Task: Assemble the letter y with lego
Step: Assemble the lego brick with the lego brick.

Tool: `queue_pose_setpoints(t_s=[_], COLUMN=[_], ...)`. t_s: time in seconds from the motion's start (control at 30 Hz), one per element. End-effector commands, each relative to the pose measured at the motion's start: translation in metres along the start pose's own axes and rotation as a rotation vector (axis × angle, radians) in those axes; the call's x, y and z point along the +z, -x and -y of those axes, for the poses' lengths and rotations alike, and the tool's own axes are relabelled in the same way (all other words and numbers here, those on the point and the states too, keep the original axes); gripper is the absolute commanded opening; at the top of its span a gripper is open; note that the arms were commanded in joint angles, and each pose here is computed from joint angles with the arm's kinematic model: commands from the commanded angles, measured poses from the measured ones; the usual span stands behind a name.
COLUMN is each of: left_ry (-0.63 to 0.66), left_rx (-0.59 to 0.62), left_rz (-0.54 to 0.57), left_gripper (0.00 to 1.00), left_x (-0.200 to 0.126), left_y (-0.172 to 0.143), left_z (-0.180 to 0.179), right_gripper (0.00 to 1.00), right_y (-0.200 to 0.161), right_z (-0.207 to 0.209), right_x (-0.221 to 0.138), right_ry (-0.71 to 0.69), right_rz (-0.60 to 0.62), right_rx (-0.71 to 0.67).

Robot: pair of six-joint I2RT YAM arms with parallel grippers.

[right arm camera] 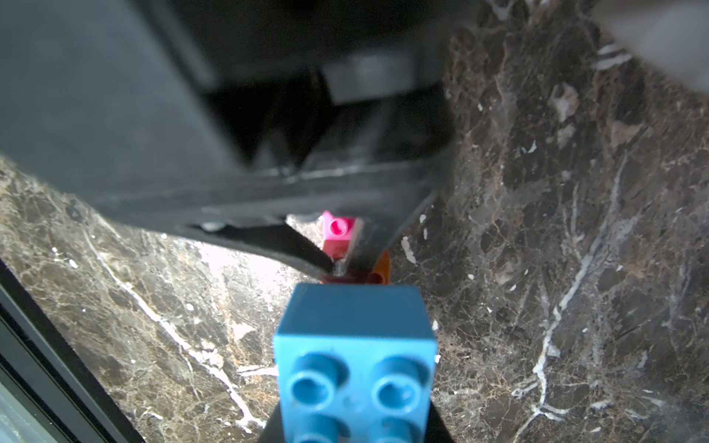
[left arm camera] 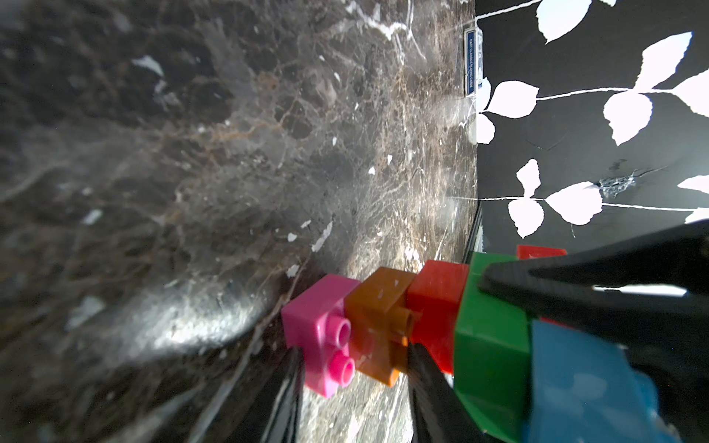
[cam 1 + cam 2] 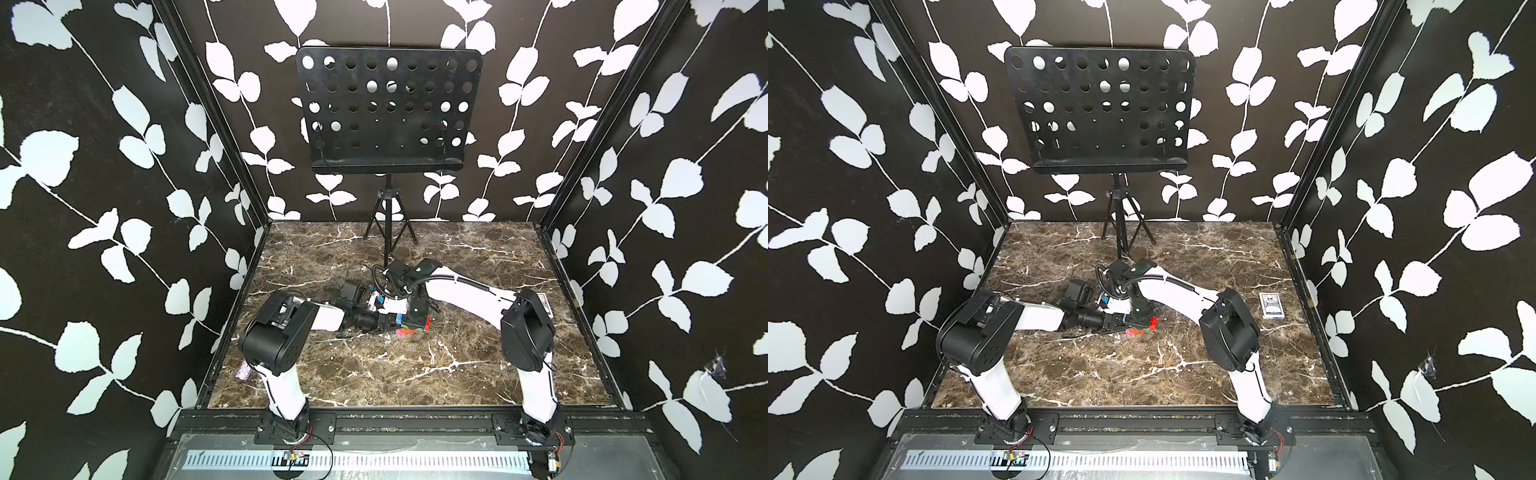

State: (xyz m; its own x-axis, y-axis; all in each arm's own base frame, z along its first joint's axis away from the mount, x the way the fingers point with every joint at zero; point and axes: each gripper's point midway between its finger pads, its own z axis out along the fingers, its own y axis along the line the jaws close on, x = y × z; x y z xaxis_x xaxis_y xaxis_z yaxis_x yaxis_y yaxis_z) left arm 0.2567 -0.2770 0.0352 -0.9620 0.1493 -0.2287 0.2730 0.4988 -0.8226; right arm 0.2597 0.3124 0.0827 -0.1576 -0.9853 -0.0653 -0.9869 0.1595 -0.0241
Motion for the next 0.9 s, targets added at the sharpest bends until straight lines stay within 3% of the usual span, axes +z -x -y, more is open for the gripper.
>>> queue_pose_setpoints(t_s=[0.0, 0.5, 0.87], left_ry=[0.229, 0.118, 0.169], left_rx=[-0.063, -0.008, -0.047], left_rz=[-0.037, 0.067, 0.026], left_gripper=[0.44, 0.54, 0.51], left_x=[0.0, -0.018, -0.013], left_y=[-0.026, 0.017, -0.001], left_z=[-0.045, -0.009, -0.032], right_gripper=[0.28, 0.28, 0.28], right_y=[0.001, 0.005, -0.007], right_z=[-0.016, -0.011, 0.001], right_x=[0.022, -0.003, 0.014], right_ry=[0.007, -0.029, -0.031], right_rz=[-0.064, 0.011, -0.012], right_rx=[-0.088, -0.056, 0.009])
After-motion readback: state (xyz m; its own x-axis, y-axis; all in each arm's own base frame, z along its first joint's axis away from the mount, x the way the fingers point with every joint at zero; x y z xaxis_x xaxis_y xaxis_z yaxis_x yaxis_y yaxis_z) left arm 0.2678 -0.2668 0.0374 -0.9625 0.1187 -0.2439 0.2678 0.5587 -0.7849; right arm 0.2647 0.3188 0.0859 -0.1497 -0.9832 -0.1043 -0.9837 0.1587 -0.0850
